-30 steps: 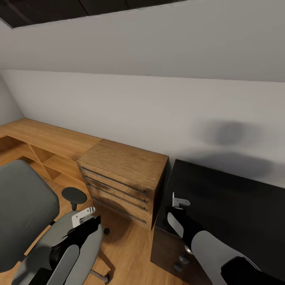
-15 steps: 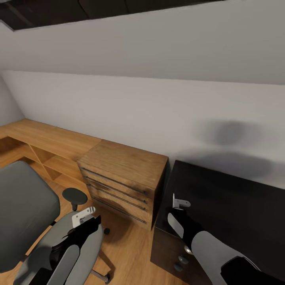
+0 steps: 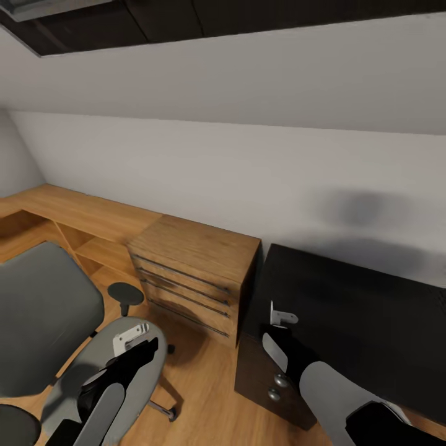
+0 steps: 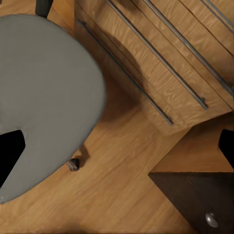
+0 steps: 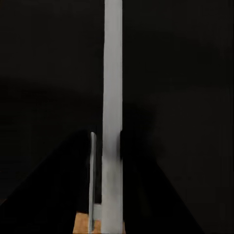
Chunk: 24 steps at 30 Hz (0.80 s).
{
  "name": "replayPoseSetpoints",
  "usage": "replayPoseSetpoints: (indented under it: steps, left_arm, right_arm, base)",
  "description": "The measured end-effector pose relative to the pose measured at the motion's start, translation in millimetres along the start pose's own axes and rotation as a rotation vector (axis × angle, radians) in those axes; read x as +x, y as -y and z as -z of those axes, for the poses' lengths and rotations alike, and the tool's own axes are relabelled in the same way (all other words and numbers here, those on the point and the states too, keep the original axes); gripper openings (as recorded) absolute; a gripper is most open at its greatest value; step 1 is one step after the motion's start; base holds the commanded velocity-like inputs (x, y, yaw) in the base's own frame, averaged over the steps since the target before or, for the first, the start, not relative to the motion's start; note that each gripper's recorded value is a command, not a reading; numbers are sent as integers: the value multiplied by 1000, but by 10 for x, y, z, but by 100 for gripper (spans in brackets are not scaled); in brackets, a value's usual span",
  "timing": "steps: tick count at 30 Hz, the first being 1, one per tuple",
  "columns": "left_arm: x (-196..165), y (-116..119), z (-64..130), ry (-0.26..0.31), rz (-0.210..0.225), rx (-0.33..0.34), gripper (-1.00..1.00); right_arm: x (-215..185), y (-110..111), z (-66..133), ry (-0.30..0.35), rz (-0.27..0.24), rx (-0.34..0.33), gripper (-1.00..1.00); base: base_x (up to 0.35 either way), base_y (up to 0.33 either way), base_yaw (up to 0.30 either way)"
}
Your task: In the bedroom, organize the workspace by keeping the computer under the desk, ensuring the monitor is on the desk, placing the keyboard on the desk next to the monitor, placing the mouse on the desk next to the keyboard, moving the folder from the swivel chair onto the desk next to the mouse, stacking the notebook on top of the folder with the pen on top of the notebook, and positioning the swivel chair next to the desk.
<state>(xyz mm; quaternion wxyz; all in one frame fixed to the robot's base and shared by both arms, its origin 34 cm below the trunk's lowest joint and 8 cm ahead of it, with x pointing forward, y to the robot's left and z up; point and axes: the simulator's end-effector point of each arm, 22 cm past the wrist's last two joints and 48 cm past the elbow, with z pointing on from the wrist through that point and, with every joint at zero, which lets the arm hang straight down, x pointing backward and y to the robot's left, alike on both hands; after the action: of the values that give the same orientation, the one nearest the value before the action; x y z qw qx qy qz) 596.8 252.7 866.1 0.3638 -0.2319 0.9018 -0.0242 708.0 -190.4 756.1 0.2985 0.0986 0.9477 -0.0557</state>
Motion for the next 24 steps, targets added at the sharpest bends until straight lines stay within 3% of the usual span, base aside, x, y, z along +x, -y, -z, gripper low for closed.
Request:
replayPoseSetpoints:
  steps: [5,14,20,24]
  left_arm:
    - [-20,5,46,-1,-1,0,100]
    - [-46,26,129,-3,-4,3,100]
    - [-51,37,184,-6,-8,3,100]
    - [-49,53,221,-8,-10,5,100]
  right_arm:
    - [-87,-23,66,15,-5,-7,-100]
    - [-631,-133,302,121,-35,-51,-100]
    - [-851,-184,452,165,-52,-67,-100]
    - [-1101,-135,647,227,-90,-29,-100]
  base:
    - [-336,0,0]
    - [-334,-15,0]
    - [-104,-20,0]
    - [-14,-3,0]
